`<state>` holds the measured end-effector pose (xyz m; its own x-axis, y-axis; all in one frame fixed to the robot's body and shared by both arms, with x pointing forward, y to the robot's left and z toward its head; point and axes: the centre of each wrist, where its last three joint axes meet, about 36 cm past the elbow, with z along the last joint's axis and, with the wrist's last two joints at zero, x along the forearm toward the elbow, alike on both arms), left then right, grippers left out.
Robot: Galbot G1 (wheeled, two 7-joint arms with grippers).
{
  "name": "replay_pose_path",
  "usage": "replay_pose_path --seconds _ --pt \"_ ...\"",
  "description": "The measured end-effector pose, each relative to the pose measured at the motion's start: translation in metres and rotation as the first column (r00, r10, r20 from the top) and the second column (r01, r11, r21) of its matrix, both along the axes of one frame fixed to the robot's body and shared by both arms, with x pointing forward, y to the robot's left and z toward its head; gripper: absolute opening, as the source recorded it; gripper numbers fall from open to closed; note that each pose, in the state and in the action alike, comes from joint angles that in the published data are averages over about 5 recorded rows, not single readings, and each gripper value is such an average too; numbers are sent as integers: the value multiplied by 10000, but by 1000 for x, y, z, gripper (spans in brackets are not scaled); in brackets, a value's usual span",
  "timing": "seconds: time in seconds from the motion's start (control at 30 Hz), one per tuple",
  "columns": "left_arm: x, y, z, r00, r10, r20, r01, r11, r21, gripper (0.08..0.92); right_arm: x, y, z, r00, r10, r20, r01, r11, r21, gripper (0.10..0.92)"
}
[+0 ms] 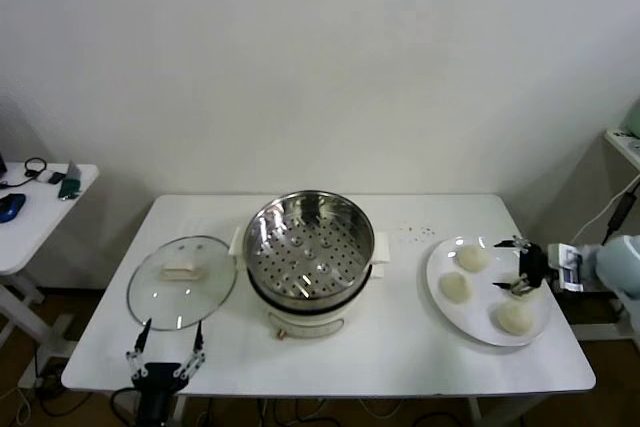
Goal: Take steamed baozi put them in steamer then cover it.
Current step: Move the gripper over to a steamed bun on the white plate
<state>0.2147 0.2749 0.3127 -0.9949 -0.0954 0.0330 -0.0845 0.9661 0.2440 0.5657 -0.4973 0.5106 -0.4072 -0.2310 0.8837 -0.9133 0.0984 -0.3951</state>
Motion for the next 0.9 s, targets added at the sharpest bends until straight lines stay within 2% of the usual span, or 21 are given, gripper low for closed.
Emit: replay_pose_path --seconds 0.37,0.9 --pt "7 8 0 9998 172 -65 -171 9998 59 823 78 31 -2 9866 710 -1470 -982 9775 -1865 823" --pt "12 15 -6 9991 362 -231 -358 9992 150 823 132 68 -42 9679 599 -2440 -1288 9521 -2774 823"
